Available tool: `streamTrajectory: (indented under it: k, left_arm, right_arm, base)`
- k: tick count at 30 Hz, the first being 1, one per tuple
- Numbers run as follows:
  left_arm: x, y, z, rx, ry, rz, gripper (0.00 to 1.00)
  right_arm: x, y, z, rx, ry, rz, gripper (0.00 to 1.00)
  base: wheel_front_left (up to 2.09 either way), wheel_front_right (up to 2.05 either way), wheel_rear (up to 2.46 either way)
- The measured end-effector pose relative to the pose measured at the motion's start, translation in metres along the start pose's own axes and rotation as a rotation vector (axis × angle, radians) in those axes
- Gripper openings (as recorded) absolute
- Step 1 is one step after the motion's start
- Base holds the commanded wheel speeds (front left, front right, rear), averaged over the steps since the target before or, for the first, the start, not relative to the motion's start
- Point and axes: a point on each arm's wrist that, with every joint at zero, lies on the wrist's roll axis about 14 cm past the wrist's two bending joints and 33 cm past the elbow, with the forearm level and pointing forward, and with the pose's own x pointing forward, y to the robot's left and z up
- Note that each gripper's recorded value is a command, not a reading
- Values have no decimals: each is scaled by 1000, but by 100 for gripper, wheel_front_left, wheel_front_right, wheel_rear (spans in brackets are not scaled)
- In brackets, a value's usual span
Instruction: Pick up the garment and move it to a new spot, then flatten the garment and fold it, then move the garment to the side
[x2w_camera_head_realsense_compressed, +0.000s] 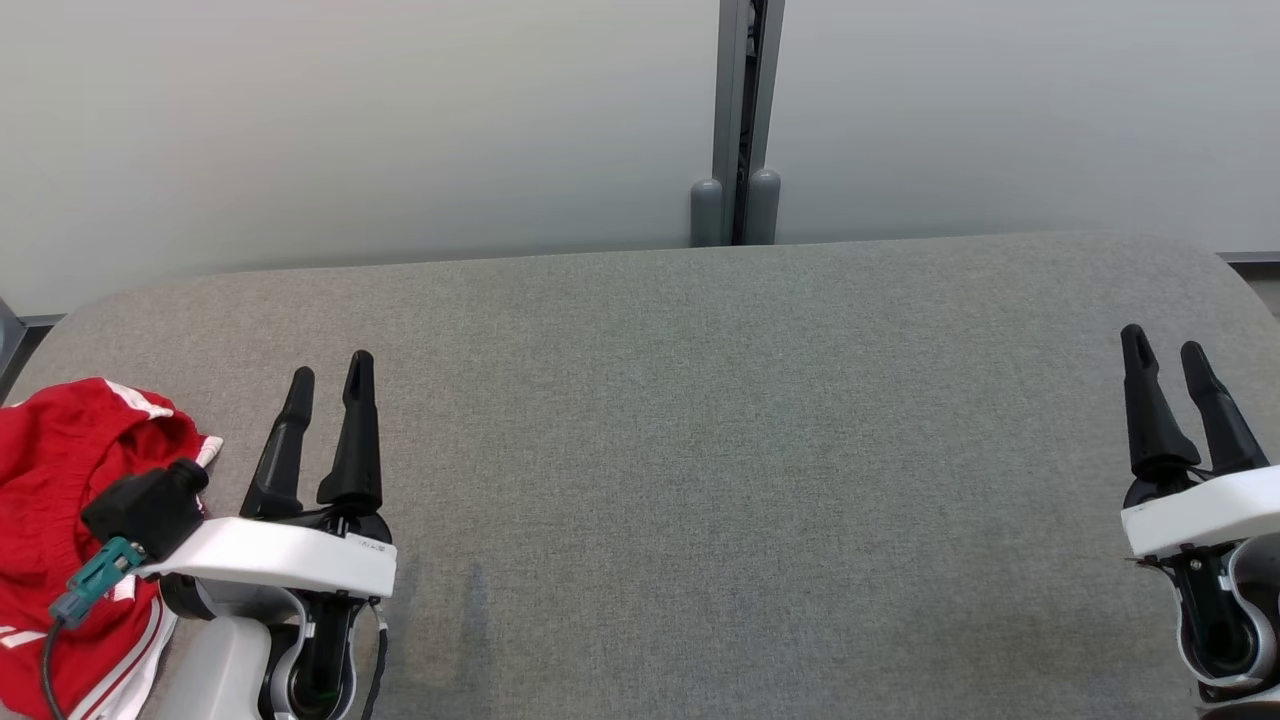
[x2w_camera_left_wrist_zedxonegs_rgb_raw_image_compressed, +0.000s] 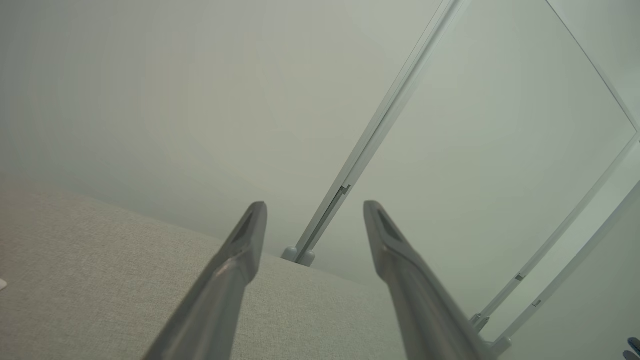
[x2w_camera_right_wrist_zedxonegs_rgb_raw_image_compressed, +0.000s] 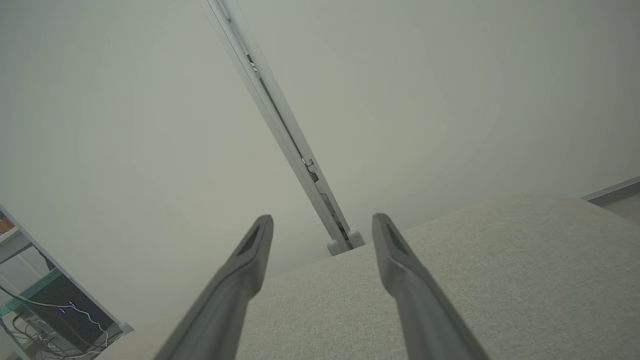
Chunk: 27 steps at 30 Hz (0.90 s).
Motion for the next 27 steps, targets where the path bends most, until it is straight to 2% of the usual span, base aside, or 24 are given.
streamTrajectory:
  k: [27]
  left_arm:
    - [-15, 31, -25, 296, 102, 63, 100]
  right_arm:
    - [-16, 9, -34, -264, 41, 36, 100]
  base:
    - [0, 0, 0]
